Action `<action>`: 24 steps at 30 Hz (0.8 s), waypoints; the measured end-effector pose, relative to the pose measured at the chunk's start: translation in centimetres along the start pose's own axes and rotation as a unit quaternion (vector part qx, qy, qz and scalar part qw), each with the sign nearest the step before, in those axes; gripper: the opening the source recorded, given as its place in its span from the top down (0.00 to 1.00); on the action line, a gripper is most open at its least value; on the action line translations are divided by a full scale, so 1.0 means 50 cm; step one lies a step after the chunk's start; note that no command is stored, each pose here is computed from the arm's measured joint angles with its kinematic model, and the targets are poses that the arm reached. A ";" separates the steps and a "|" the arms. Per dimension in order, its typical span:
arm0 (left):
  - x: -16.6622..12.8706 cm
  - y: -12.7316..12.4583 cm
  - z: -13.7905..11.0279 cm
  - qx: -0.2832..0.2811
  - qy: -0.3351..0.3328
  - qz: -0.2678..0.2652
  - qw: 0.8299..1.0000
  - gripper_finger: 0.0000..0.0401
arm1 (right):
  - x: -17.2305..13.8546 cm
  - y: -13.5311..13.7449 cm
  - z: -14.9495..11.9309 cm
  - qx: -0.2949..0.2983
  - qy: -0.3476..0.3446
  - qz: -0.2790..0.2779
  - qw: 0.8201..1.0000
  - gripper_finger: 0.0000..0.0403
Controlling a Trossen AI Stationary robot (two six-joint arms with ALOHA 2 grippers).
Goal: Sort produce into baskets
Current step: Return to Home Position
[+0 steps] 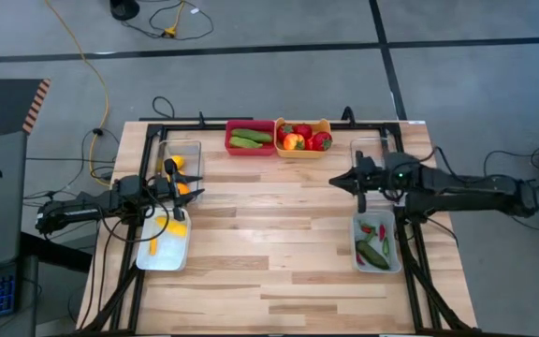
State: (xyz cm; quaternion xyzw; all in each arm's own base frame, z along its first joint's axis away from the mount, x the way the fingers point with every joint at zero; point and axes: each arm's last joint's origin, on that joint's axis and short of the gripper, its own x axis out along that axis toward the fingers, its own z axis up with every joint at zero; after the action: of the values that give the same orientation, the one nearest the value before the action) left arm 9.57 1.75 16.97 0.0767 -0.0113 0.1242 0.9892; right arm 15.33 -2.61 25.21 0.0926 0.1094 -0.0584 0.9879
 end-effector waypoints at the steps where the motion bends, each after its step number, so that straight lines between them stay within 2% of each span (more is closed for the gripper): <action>1: 0.000 0.000 0.000 0.000 0.000 0.000 1.000 0.61 | -0.002 -0.004 -0.005 0.000 -0.013 0.010 1.000 0.90; 6: 0.000 0.000 0.000 0.000 0.000 0.000 1.000 0.61 | -0.009 -0.020 -0.029 -0.005 -0.074 0.035 0.997 0.93; 9: 0.000 0.000 0.000 0.000 0.000 0.000 1.000 0.61 | -0.010 -0.028 -0.046 -0.006 -0.080 0.039 0.996 0.95; 14: 0.000 0.000 0.000 0.000 0.000 0.000 1.000 0.61 | -0.015 -0.040 -0.071 -0.012 -0.099 0.055 0.994 0.93; 17: 0.000 0.000 0.000 0.000 0.000 0.000 1.000 0.61 | -0.022 -0.043 -0.083 -0.021 -0.132 0.078 0.988 0.91; 24: 0.000 0.000 0.000 0.000 0.000 0.000 1.000 0.61 | -0.034 -0.050 -0.125 0.000 -0.175 0.090 0.980 0.94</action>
State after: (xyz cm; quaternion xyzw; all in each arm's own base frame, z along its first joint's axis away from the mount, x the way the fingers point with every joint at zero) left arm 9.57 1.75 16.97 0.0767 -0.0112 0.1242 0.9892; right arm 12.05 -3.64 19.17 0.0902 -0.0743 0.0154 0.9930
